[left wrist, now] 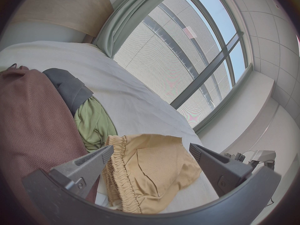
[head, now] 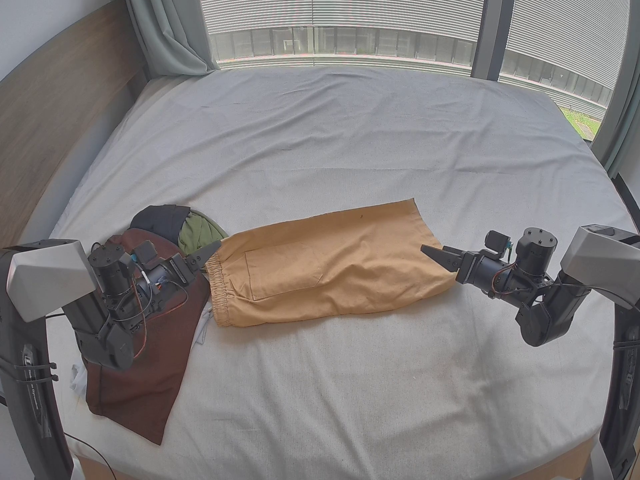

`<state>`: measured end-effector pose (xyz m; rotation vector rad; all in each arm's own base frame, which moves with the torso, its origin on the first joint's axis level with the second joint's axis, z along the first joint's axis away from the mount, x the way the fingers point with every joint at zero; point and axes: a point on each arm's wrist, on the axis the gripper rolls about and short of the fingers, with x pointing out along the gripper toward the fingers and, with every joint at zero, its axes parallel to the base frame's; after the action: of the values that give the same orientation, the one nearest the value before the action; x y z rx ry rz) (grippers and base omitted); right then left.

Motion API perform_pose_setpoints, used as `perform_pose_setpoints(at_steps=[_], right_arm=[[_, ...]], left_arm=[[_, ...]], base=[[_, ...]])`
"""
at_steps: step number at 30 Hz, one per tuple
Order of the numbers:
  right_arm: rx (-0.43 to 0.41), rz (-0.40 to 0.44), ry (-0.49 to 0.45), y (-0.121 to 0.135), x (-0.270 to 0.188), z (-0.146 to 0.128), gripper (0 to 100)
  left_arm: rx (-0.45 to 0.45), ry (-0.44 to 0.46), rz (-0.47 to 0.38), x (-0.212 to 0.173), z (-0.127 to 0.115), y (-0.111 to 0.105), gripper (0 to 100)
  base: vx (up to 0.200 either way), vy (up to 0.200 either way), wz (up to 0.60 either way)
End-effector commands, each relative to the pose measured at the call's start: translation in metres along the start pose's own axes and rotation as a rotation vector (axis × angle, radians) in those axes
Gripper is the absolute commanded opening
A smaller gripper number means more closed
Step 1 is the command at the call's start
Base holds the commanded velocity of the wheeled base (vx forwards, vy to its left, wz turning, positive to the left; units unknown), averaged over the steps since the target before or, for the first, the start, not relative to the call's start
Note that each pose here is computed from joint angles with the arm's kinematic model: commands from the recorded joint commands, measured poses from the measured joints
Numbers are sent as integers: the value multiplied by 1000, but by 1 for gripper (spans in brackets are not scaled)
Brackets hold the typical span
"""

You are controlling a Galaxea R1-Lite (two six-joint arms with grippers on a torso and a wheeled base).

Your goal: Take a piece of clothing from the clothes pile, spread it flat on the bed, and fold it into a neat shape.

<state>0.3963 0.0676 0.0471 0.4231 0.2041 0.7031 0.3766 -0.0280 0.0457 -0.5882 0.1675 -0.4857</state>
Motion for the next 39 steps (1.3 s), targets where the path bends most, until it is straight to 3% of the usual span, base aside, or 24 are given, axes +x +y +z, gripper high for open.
perform_pose_setpoints(at_steps=[1,4,19,24,39], right_arm=[[5,7,8,15,-5,1,100],[10,20,27,27,-8,0,100],[28,26,66,38,-15,-8,100],[52,24,113,41,-15,-20,100],[114,1,220,28,-5,-61,100]], left_arm=[[15,-23,-18,-5,11,-10,100],[16,-24,-24,-8,13,-14,100],[14,20,-59,-17,8,-32,100],[12,71,-97,-20,-3,-46,100],[13,77,-97,-19,-6,-46,100]], base=[[0,0,0],[0,0,0],[0,0,0],[0,0,0],[0,0,0]])
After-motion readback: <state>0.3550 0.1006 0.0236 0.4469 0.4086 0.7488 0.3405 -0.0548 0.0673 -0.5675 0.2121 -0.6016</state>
